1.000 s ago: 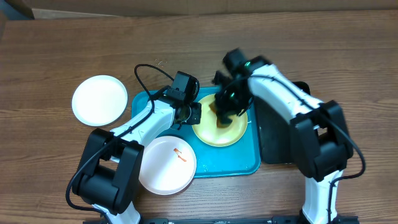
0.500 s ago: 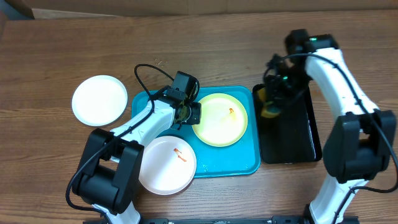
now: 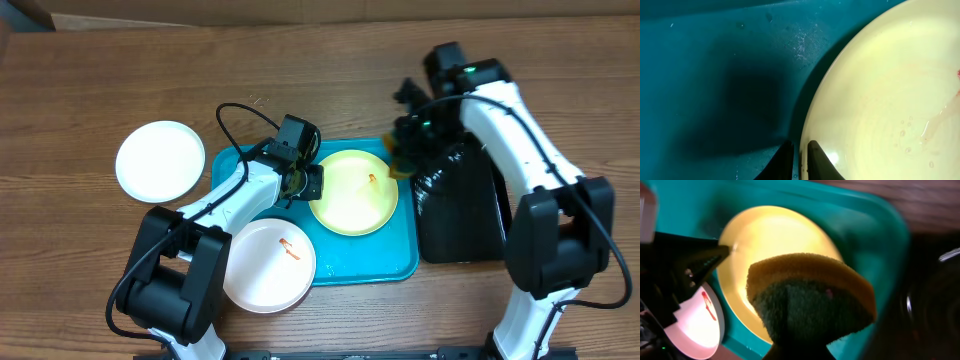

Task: Clean dirty plates on tray and stack at the side

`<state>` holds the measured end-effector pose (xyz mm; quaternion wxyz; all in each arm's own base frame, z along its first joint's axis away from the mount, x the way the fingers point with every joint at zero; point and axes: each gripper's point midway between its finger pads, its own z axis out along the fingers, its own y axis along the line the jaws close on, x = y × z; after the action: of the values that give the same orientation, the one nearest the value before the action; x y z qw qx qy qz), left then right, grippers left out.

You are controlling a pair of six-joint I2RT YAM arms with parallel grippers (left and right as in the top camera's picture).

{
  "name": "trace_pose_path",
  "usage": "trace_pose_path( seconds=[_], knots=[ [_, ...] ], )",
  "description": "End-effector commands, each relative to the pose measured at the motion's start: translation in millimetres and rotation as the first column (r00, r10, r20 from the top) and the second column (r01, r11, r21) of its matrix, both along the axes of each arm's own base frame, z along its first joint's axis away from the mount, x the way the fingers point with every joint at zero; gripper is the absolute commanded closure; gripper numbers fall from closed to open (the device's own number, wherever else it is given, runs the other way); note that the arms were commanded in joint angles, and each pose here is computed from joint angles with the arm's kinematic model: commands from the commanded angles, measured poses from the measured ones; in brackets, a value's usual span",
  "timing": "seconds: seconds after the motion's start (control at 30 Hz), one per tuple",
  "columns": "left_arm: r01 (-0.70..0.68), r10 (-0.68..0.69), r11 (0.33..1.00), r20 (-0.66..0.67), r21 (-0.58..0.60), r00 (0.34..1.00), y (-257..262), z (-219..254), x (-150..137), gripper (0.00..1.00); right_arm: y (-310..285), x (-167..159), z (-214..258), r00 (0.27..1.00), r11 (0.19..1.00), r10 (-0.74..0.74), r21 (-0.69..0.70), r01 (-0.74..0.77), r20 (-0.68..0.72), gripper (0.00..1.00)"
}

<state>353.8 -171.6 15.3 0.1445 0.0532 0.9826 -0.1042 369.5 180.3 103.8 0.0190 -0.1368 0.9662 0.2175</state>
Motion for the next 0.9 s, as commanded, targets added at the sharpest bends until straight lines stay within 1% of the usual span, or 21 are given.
trace_pose_path(
  seconds=[0.0, 0.13, 0.23, 0.43, 0.77, 0.87],
  knots=[
    [0.002, -0.002, 1.0, -0.016, -0.003, 1.0, -1, -5, -4, 0.87, 19, -6, 0, 0.995, 0.997, 0.069, -0.038, -0.067, 0.068, 0.96],
    [0.002, -0.002, 1.0, -0.017, -0.003, 1.0, -1, -5, -4, 0.86, 28, -2, -20, 0.981, 0.983, 0.126, -0.151, -0.103, 0.15, 0.96],
    [0.002, -0.002, 1.0, -0.017, -0.003, 1.0, -1, -5, -4, 0.86, 29, 3, -36, 0.968, 0.973, 0.149, -0.206, -0.106, 0.202, 0.96],
    [0.002, -0.002, 1.0, -0.016, -0.003, 1.0, -1, -5, -4, 0.86, 29, 12, -57, 0.949, 0.974, 0.162, -0.197, -0.11, 0.27, 0.96],
    [0.002, -0.002, 1.0, -0.016, -0.003, 1.0, -1, -5, -4, 0.86, 32, 15, -77, 0.938, 0.979, 0.155, -0.172, -0.105, 0.309, 0.96],
    [0.002, -0.002, 1.0, -0.017, -0.003, 1.0, -1, -5, -4, 0.86, 35, 13, -79, 0.935, 0.979, 0.172, -0.155, -0.128, 0.311, 0.96]
  ],
)
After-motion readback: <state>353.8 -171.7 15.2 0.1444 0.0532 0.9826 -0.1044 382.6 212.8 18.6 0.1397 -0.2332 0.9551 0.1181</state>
